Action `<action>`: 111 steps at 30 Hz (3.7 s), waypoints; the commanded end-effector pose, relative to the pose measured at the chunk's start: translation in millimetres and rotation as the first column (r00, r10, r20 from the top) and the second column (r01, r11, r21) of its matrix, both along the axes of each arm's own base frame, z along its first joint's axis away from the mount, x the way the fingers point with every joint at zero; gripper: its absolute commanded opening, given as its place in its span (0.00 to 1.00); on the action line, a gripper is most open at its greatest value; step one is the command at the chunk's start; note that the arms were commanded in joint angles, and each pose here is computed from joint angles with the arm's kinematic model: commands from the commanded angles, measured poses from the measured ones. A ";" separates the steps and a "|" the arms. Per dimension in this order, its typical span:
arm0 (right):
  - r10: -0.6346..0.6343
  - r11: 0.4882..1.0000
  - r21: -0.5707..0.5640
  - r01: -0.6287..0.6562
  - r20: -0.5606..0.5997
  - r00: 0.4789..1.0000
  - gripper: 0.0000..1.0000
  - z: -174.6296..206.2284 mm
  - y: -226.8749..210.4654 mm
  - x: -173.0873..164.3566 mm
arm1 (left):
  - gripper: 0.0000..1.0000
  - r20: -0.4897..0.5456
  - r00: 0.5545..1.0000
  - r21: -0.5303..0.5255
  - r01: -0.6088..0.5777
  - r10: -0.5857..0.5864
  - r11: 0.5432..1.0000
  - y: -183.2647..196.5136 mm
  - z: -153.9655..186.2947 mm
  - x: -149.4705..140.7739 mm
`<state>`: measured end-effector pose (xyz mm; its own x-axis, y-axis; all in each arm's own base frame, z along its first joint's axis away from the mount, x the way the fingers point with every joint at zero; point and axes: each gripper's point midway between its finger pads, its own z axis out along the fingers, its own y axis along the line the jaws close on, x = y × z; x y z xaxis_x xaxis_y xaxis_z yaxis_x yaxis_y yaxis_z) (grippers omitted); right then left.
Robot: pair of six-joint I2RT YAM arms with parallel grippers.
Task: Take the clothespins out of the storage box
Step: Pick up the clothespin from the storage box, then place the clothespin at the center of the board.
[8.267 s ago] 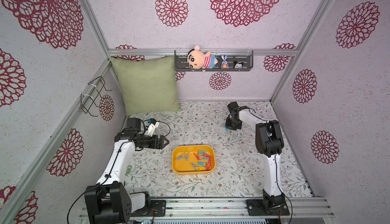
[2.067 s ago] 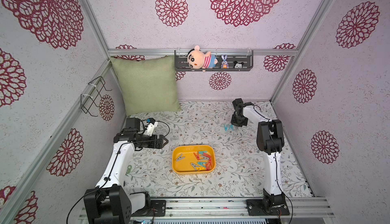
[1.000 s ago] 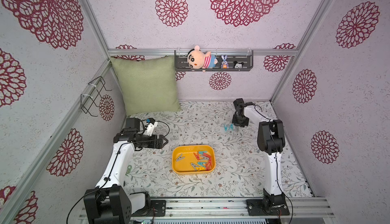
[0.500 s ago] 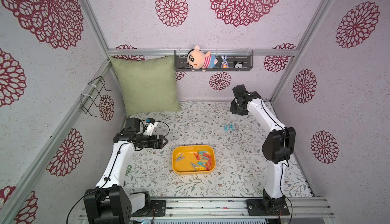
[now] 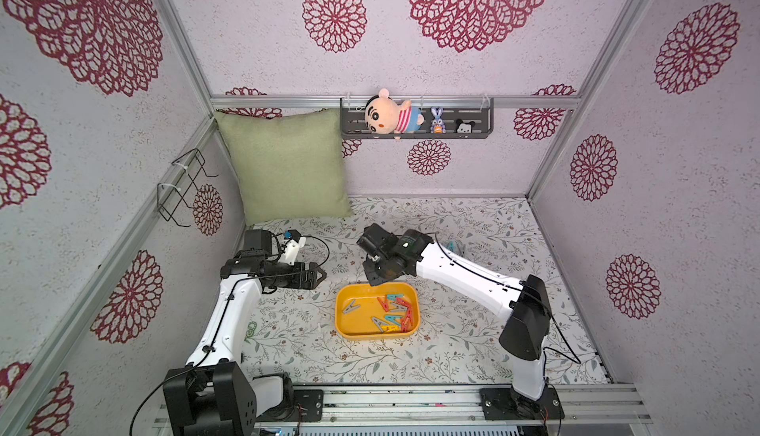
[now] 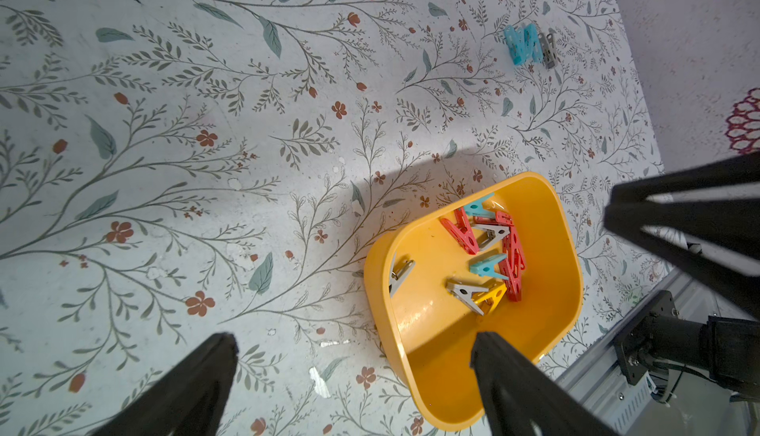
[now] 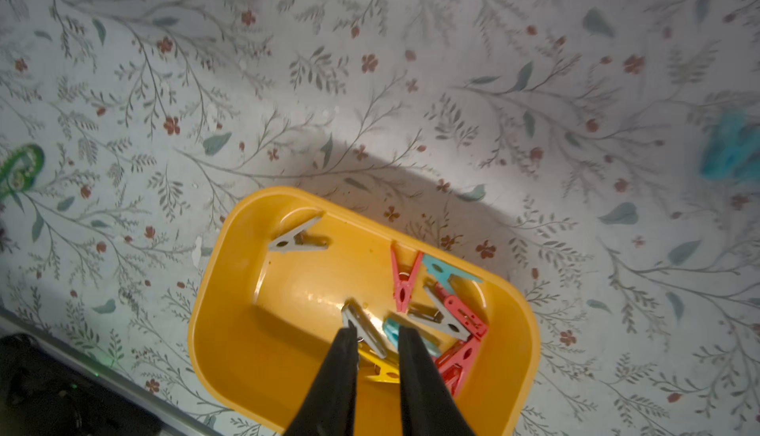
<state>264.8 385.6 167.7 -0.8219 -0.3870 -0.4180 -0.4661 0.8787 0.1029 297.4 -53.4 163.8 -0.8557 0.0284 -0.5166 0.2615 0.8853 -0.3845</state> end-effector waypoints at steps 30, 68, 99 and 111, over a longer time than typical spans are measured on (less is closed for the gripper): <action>-0.014 0.975 -0.221 0.004 -0.044 0.999 0.22 -115.3 -8.8 -2.9 | 0.97 0.042 0.999 -0.013 -0.001 0.001 1.000 0.9 10.5 2.5; -0.038 0.977 -0.209 0.029 -0.036 0.999 0.00 -111.8 -16.2 3.1 | 0.98 0.051 0.999 -0.021 0.004 -0.003 1.000 -0.1 13.8 1.4; -0.577 0.816 -0.007 0.578 0.037 0.816 0.00 -6.5 -250.1 103.1 | 0.97 0.041 0.999 -0.019 0.001 -0.001 1.000 0.5 11.1 1.7; -0.683 0.723 -0.083 0.686 0.064 0.728 0.00 -33.8 -356.4 176.4 | 0.97 0.038 0.999 -0.030 0.007 -0.006 1.000 -1.1 10.8 2.1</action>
<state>424.5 31.2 130.5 -0.8594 0.3017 -0.4129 0.3226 0.9463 0.0202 296.4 -55.7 169.2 -0.8475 0.0236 -0.5303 0.2731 0.8761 -0.3974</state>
